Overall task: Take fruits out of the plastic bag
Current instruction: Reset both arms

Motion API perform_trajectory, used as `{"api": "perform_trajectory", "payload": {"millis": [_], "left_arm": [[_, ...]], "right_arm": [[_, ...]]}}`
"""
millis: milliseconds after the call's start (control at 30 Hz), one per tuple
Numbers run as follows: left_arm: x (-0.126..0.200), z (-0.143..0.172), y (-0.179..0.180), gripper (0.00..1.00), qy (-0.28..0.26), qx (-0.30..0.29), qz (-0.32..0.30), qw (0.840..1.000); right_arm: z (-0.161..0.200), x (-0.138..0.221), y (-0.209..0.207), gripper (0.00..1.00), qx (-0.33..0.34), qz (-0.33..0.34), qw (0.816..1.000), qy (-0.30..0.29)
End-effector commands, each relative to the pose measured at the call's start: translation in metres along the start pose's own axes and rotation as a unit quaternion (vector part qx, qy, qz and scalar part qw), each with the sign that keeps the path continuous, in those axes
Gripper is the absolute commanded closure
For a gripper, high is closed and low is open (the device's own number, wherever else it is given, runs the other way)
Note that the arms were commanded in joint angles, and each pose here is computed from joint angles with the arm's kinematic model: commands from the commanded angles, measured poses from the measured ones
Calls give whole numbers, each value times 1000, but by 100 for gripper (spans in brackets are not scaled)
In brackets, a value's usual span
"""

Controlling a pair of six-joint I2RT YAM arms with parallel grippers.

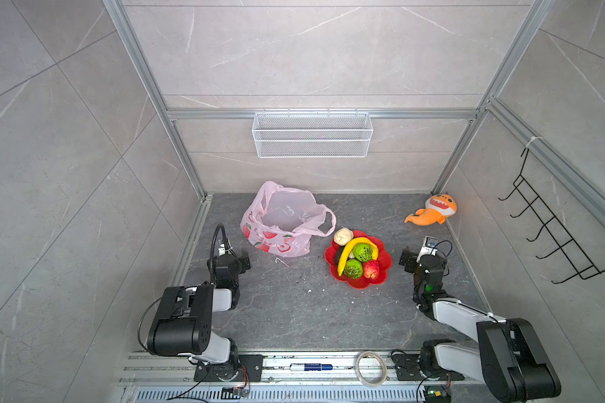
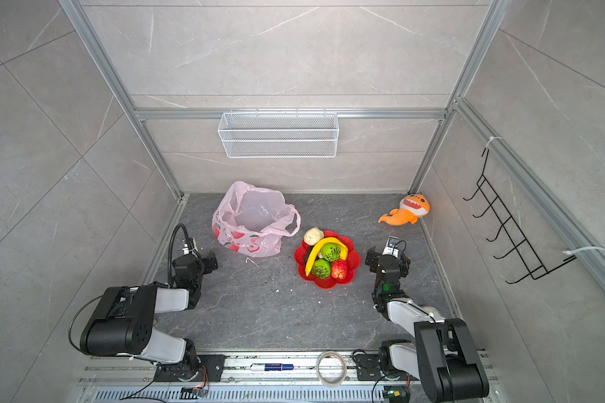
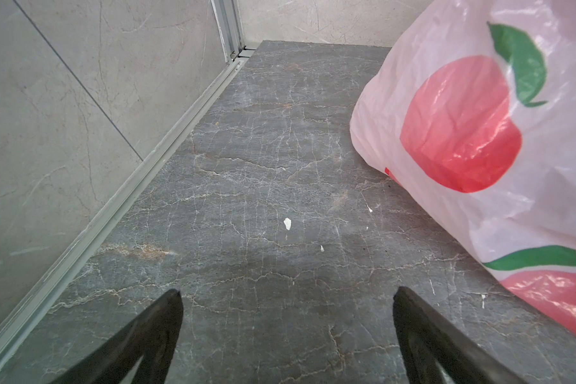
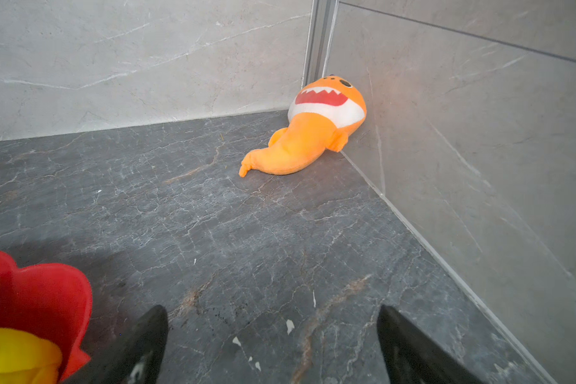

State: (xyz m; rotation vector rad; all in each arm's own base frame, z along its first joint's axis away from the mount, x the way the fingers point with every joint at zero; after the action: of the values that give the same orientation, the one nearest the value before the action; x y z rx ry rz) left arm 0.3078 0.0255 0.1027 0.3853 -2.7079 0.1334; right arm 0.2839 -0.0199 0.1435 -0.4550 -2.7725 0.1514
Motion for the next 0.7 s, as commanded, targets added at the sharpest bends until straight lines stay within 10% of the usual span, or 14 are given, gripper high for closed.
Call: {"api": "perform_trajectory", "payload": {"millis": [0,667], "left_arm": [[-3,-13,-2,0,-26,4,5,1000],[-3,-14,-2,0,-27,5,4,1000]], "right_arm": [[-3,-1,3,1,-2,-14,1000,-10],[-2,-8,24,1,-12,-100,995,-27]]}}
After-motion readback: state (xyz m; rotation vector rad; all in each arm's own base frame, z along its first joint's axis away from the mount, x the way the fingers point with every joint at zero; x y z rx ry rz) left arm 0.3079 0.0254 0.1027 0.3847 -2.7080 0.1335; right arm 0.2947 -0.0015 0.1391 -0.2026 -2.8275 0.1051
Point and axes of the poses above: each gripper's point midway between its finger pads, its own x axis back along the fingers, its own y axis along the line the jaws close on, z = x × y, the point moved 7 cm from there along x, back along the fingers, and after that the axes turned 6 degrees about x, right-handed, at the moved point
